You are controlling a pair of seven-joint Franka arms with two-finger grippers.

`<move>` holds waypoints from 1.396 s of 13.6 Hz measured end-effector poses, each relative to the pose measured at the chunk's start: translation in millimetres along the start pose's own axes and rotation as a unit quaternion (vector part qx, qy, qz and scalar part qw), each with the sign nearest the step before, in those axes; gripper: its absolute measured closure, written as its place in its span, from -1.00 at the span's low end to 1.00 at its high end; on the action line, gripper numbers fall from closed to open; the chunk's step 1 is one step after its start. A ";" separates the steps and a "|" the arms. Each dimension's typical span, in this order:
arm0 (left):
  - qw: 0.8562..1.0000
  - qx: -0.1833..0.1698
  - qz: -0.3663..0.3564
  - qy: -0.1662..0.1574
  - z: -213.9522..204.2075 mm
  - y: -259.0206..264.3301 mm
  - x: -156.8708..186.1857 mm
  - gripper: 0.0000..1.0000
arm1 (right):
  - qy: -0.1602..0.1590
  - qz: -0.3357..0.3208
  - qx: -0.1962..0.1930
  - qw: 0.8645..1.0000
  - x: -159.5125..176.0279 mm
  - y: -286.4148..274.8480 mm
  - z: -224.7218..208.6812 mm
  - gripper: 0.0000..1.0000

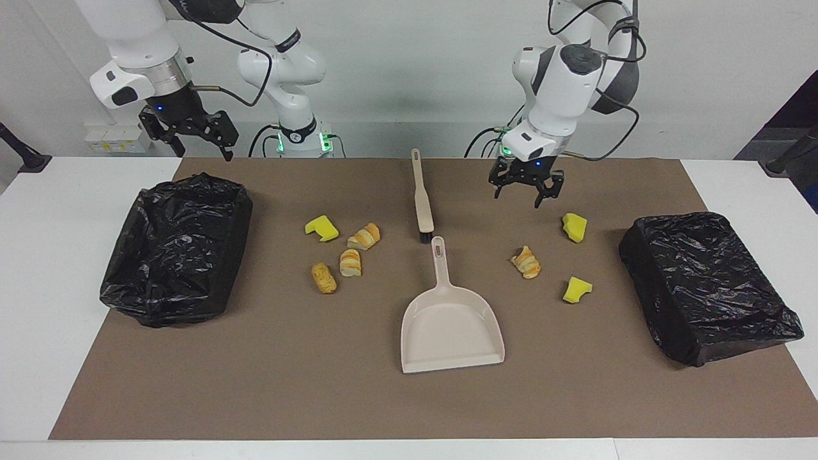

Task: Sweep and dump trash in bin
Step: 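Reach the right gripper to the dustpan handle and grasp it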

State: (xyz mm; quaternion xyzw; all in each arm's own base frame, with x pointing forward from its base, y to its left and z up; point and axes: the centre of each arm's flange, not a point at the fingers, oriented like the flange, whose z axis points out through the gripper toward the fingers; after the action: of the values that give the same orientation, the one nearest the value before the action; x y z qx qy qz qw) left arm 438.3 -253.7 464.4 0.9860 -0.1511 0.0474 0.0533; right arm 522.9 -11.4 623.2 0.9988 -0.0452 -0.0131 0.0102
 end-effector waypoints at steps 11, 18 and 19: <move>0.999 -0.013 -0.042 -0.027 103.3 193.8 -129.6 -1.00 | 0.030 -0.052 0.056 0.997 50.1 -272.8 132.4 -1.00; 0.998 -0.010 -0.053 -0.033 131.5 210.4 -142.1 -0.24 | 0.050 -0.051 0.074 0.995 38.4 -411.6 232.2 -1.00; 0.998 -0.009 -0.055 -0.033 132.0 209.2 -141.3 -0.01 | 0.051 -0.056 0.075 0.994 34.9 -421.6 240.5 -1.00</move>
State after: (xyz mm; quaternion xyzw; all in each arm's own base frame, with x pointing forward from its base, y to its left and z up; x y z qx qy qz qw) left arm 251.0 -426.6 337.3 0.9932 -0.0990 0.0103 0.0599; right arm 589.0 400.7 372.9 0.9971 0.0107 0.0406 -0.0631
